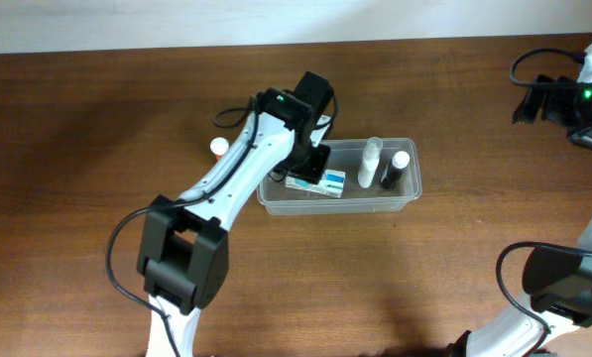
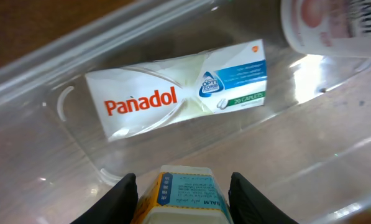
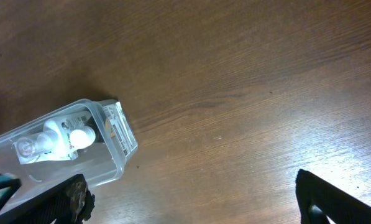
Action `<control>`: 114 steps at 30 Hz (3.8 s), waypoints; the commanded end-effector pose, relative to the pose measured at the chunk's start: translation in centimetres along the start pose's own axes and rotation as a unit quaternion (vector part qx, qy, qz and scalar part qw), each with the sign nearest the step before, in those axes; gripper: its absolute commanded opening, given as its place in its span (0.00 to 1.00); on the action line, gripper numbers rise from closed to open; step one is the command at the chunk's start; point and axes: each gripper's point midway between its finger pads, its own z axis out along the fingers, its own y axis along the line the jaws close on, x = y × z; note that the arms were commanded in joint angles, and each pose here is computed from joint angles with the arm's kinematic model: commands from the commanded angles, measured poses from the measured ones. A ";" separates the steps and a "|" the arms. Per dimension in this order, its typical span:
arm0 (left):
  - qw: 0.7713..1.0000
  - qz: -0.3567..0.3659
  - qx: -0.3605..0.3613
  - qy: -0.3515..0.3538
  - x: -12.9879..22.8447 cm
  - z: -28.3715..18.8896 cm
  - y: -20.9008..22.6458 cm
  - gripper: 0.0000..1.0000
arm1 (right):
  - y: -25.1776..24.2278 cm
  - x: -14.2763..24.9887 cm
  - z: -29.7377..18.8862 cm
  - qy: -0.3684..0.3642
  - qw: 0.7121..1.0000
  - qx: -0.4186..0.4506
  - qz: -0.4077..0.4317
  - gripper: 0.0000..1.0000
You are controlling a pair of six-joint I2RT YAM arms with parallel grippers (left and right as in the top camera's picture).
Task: Pack container
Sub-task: 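Carry the jar over the container and lower it inside, then release the jar and raise the left gripper toward the orange tube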
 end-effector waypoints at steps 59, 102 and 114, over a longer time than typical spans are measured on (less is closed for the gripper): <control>1.000 0.004 -0.010 0.023 0.3 3.5 -0.5 0.43 | -0.2 0.1 -0.2 -0.002 1.000 0.005 0.003 0.98; 1.000 0.005 -0.008 0.014 -0.2 3.1 -0.6 0.47 | -0.2 0.1 -0.2 -0.002 1.000 0.005 0.003 0.98; 0.994 0.012 -0.093 -0.058 -2.9 -7.7 1.1 0.61 | -0.2 0.1 -0.2 -0.002 1.000 0.005 0.003 0.98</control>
